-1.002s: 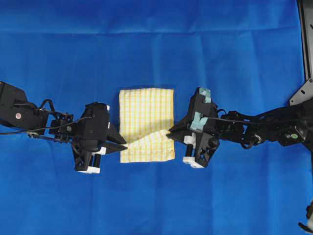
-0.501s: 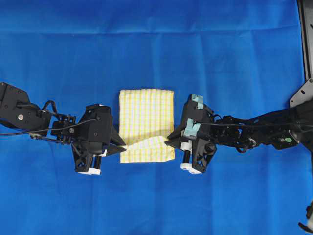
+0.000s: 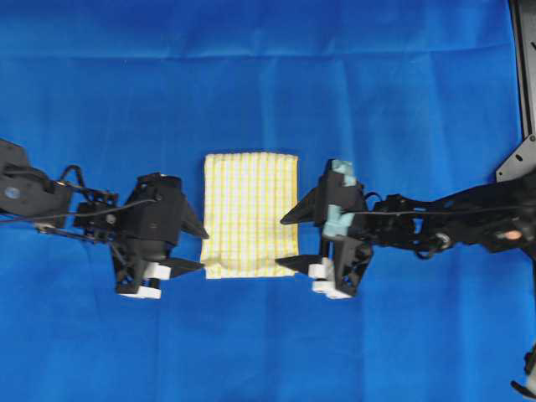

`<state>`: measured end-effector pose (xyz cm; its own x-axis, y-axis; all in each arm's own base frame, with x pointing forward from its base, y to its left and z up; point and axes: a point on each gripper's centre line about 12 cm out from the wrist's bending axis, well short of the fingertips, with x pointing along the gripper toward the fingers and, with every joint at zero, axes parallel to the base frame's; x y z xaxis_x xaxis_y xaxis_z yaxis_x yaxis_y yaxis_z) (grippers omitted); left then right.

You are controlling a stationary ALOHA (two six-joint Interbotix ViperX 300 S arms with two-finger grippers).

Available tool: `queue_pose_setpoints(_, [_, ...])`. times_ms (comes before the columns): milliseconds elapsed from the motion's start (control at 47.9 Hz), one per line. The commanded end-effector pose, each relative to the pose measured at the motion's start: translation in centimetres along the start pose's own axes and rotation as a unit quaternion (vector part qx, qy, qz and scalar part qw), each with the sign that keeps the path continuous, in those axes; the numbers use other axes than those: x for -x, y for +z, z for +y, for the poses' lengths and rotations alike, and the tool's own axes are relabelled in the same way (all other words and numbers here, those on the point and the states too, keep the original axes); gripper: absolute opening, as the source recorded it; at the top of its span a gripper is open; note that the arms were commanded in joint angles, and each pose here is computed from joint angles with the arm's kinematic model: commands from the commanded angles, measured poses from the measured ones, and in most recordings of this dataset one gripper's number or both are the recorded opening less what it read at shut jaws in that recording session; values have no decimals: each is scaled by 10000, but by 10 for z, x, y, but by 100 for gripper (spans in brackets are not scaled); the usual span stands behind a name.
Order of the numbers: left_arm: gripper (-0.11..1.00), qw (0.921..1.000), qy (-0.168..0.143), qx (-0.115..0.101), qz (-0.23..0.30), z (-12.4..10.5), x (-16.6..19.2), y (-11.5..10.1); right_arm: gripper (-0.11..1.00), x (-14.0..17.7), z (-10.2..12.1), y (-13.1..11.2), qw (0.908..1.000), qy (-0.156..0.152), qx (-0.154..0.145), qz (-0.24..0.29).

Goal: Fold the yellow towel.

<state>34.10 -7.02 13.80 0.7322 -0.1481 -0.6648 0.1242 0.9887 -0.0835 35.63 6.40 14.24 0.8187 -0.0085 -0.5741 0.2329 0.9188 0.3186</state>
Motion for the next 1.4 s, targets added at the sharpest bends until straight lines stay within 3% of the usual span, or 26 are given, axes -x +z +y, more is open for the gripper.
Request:
queue_pose_setpoints(0, [48, 9997, -49, -12, -234, -3, 26, 19, 74, 23, 8, 19, 9991, 223, 95, -352])
queue_pose_setpoints(292, [48, 9953, -133, -10, -964, -3, 89, 22, 73, 93, -5, 28, 9928, 494, 487, -978])
queue_pose_setpoints(480, [48, 9859, -146, 7, -1666, 1, 125, 13, 73, 132, -18, 24, 9868, 665, 562, -1368])
queue_pose_setpoints(689, [48, 9765, -119, -158, -2144, 5, 157, 1, 73, 163, -31, 16, 9786, 797, 766, -1736])
queue_pose_setpoints(814, [48, 9716, -13, -252, -2353, 10, 171, -13, 73, 173, -40, 5, 9764, 831, 786, -1834])
queue_pose_setpoints(1106, [47, 9616, 140, -192, -2735, 19, 190, -44, 72, 185, -58, -20, 9745, 863, 788, -1916])
queue_pose_setpoints(1378, [47, 9594, 346, -101, -2798, 28, 191, -71, 72, 182, -67, -36, 9773, 782, 832, -1783])
